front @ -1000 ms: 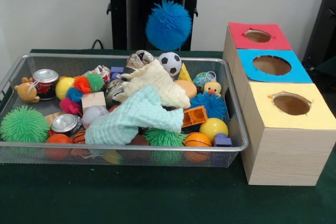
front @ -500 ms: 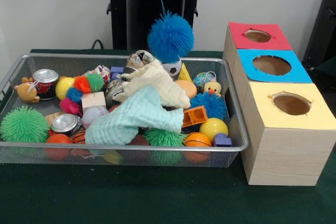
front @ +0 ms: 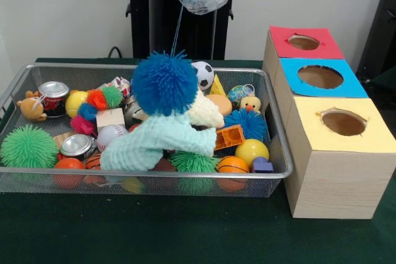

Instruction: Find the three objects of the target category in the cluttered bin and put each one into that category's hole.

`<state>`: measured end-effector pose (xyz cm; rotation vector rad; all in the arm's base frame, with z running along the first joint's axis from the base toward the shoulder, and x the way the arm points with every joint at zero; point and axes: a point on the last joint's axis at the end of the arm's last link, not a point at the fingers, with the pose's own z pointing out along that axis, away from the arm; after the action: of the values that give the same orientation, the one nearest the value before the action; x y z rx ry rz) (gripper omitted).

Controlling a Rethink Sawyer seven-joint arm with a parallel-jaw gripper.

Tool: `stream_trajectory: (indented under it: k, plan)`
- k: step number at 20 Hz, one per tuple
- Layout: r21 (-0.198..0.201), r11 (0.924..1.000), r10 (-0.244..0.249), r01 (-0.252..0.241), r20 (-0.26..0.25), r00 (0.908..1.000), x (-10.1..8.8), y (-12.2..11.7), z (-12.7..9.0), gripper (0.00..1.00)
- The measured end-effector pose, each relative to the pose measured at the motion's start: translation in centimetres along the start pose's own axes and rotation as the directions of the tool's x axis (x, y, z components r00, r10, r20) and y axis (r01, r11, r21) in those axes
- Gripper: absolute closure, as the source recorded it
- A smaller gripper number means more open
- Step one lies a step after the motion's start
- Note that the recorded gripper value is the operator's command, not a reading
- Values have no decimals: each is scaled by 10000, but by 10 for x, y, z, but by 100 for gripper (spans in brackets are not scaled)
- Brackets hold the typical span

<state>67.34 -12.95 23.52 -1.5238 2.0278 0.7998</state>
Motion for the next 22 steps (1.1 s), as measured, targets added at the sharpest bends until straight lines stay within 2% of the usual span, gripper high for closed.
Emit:
stream_trajectory:
  k: [1, 4, 7, 8, 11, 13, 15, 17, 19, 20, 21, 22]
  plan:
    - [-7, 10000, 4, -4, -10, 10000, 0, 0, 0, 100]
    - [-396, 9992, -71, 60, -263, 9996, 1, 7, 0, 100]
    - [-1381, 9902, -362, 220, -1008, 9942, 4, 23, 5, 100]
    - [-1986, 9798, -545, 250, -1445, 9880, 5, 32, 8, 100]
    - [-2937, 9556, -886, 226, -2131, 9730, 9, 47, 12, 100]
    - [-3426, 9393, -1075, 187, -2422, 9643, 9, 54, 14, 100]
    - [-3578, 9336, -1125, 187, -2432, 9634, 7, 56, 16, 100]
    - [-3499, 9365, -1102, 239, -2289, 9672, 5, 54, 17, 100]
    - [-3142, 9487, -1019, 338, -2027, 9739, 3, 48, 19, 100]
    - [-3021, 9526, -989, 363, -1948, 9758, 2, 46, 20, 100]
    - [-2614, 9643, -895, 431, -1685, 9816, -1, 40, 21, 100]
    - [-2376, 9703, -844, 461, -1535, 9845, -3, 36, 21, 100]
